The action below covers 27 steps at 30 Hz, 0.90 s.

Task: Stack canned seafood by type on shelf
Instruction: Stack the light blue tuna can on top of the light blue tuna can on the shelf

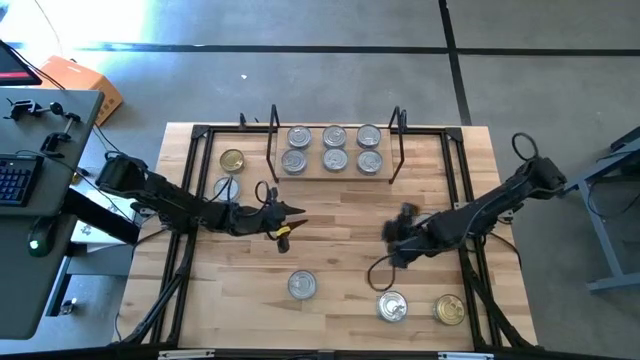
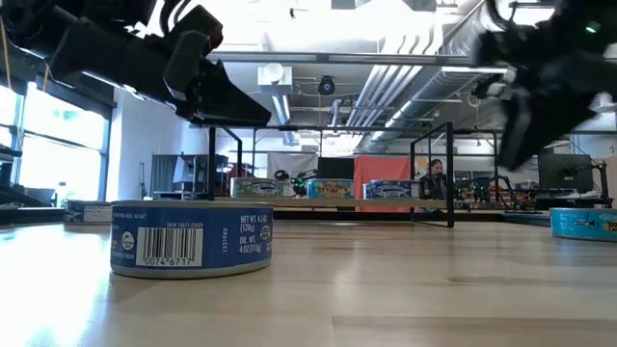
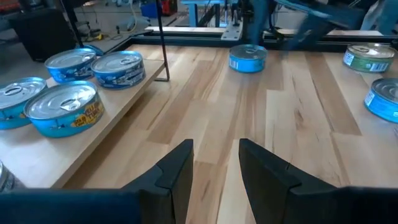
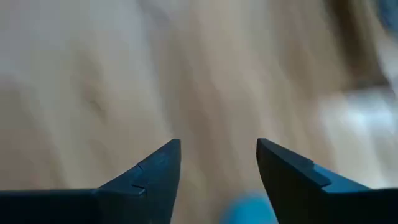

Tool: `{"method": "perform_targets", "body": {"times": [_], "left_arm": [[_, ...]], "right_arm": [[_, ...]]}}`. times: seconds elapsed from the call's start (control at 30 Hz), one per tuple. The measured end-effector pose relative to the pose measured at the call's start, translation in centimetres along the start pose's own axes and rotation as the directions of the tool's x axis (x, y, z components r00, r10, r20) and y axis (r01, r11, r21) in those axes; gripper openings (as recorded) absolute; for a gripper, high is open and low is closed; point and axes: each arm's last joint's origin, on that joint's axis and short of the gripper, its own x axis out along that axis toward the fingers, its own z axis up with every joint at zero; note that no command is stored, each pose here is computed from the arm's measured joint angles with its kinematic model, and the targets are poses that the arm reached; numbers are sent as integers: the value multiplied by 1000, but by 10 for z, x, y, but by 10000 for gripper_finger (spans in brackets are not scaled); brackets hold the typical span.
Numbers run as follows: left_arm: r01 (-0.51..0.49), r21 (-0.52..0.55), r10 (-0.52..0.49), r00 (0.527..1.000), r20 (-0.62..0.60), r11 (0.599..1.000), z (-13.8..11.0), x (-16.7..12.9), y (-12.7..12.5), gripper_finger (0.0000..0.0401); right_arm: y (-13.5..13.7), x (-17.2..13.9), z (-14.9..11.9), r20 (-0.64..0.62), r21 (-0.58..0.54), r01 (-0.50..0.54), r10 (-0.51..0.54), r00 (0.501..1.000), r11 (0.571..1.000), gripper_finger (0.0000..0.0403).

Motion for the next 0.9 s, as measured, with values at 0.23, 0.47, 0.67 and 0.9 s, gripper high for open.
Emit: {"method": "perform_targets", "body": {"times": [0.23, 0.47, 0.67, 0.9], "left_arm": [[1, -10, 0, 1000, 19, 1000, -1, 3, -1, 119], [-3, -9, 3, 1000, 17, 1000, -2, 4, 0, 119], [-5, -9, 5, 1000, 16, 1000, -2, 4, 0, 119], [-7, 8, 7, 1000, 17, 1000, -2, 5, 1, 119]], "right_arm": [[-34, -18, -36, -343, 230, 320, -231, 910, 919, 140], [-31, 1, -43, -354, 295, 269, -157, 922, 917, 83], [-39, 32, -56, -371, 357, 244, -103, 923, 902, 41], [-21, 41, -3, 75, 387, -147, 128, 989, 910, 6]]}}
